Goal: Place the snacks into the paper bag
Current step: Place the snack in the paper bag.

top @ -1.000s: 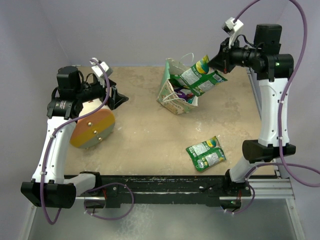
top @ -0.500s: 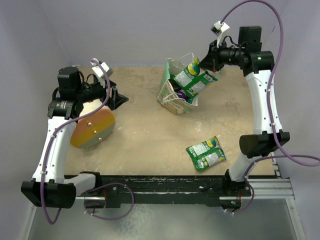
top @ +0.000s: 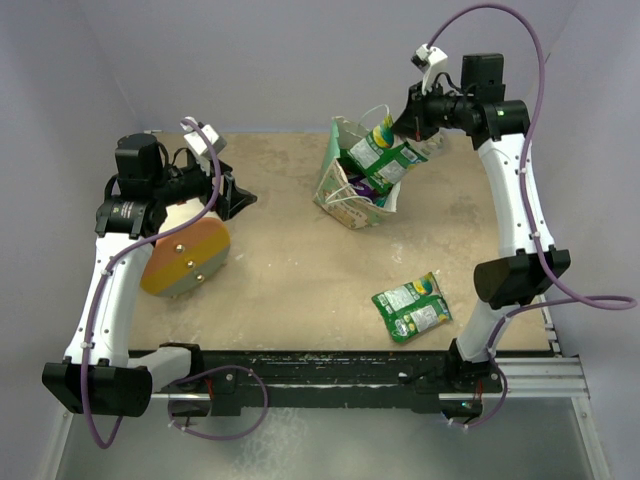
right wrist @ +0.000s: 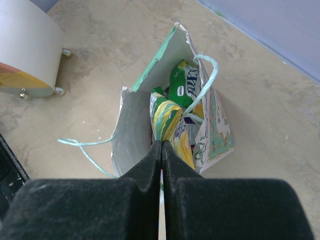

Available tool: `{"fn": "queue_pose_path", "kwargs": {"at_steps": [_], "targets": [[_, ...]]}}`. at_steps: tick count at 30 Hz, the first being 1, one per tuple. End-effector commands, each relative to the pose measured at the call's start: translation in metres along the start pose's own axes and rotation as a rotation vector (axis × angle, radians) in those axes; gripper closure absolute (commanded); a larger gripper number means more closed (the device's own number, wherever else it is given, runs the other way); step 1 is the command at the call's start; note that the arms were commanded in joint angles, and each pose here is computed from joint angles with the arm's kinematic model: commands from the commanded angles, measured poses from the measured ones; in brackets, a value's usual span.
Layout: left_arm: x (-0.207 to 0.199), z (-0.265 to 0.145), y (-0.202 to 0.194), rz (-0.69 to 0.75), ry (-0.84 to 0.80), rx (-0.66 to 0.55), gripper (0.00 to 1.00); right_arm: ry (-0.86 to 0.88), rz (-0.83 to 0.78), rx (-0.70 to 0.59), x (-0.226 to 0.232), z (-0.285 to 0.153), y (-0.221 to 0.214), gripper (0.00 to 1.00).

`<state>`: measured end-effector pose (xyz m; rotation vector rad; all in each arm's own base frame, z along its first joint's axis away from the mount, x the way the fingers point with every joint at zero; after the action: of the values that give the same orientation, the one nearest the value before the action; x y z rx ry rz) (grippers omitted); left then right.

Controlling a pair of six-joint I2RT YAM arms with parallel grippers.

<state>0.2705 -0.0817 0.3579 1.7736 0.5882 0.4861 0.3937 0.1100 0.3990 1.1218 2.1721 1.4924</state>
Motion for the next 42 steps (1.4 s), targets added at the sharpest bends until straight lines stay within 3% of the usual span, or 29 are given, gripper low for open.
{"fn": "queue_pose_path", "kwargs": {"at_steps": [1, 11, 31, 42], "targets": [[0.002, -0.004, 0.007, 0.063, 0.015, -0.036, 0.01, -0.073, -0.142, -0.148, 0.011, -0.022, 0.043, 1.0], [0.003, -0.003, 0.006, 0.06, 0.015, -0.033, 0.01, -0.243, -0.289, -0.184, 0.017, -0.02, 0.059, 1.0], [0.007, 0.0, 0.003, 0.059, 0.018, -0.018, 0.01, -0.579, -0.681, -0.034, 0.033, 0.027, 0.061, 1.0], [0.007, 0.001, 0.002, 0.059, 0.02, -0.014, 0.01, -0.662, -0.839, 0.035, 0.04, 0.037, 0.058, 1.0]]}}
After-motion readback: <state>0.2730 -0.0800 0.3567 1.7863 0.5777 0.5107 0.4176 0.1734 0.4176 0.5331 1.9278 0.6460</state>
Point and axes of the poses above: each gripper's point midway between its finger pads, its own z axis out along the fingers, its own x axis along the line the jaws close on, y = z × x, the point moved 7 cm from there along -z, back along the fingers, and after that the axes turned 3 degrees about z, right-handed, at the moved point
